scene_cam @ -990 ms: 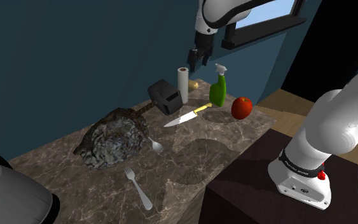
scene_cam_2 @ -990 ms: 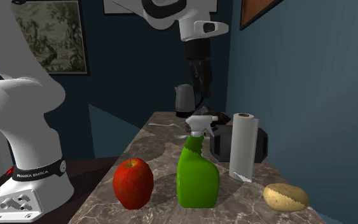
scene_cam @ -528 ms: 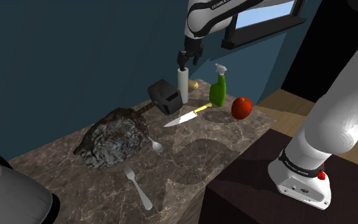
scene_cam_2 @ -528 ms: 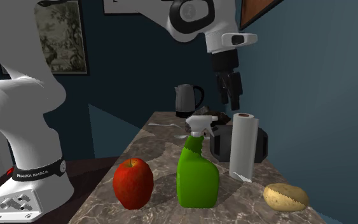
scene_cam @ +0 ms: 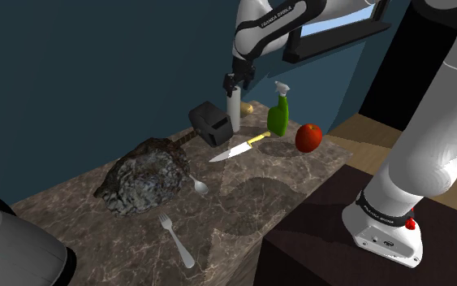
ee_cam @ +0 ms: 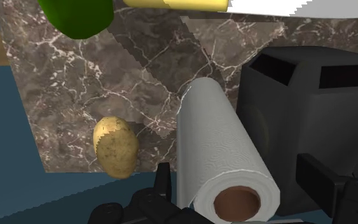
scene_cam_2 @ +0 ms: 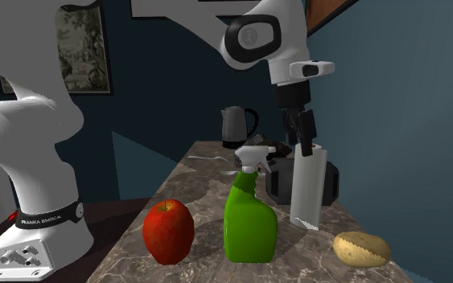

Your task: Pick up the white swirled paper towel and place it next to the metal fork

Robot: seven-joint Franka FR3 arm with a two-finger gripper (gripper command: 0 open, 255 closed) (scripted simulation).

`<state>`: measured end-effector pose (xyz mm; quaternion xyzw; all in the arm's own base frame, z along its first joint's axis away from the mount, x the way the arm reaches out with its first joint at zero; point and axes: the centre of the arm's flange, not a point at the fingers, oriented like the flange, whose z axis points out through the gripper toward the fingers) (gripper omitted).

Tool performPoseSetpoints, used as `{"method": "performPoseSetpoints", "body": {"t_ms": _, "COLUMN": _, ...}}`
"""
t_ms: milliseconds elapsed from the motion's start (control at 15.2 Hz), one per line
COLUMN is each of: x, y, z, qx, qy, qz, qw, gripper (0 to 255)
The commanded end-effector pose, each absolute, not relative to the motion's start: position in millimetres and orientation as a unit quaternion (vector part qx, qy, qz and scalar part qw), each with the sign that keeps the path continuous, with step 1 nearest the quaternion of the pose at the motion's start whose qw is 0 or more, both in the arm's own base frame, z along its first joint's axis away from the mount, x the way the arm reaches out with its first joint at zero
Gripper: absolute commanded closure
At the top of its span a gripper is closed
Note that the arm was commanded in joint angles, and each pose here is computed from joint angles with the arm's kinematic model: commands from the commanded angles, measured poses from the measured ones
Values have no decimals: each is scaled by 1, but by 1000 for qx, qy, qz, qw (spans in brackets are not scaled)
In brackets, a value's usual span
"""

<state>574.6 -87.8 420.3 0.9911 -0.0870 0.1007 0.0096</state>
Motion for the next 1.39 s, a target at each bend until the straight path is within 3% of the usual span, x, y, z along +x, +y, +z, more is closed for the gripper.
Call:
{"method": "performPoseSetpoints", "body": {"t_ms": 0, "x": 575, "y": -87, "z": 413, "qx": 991, "qy": -87, "qz": 101, "qw": 10, "gripper": 0}}
{"method": "performPoseSetpoints", "body": {"t_ms": 462, "x": 575, "y": -87, "z": 413, "qx": 991, "qy": -87, "qz": 101, "qw": 10, "gripper": 0}}
{"method": "performPoseSetpoints", "body": {"t_ms": 528, "x": 575, "y": -87, "z": 413, "qx": 991, "qy": -87, "qz": 101, "qw": 10, "gripper": 255}}
{"method": "performPoseSetpoints", "body": {"t_ms": 1320, "x": 575, "y": -87, "z": 429, "qx": 991, "qy": -87, "qz": 101, "qw": 10, "gripper": 255}}
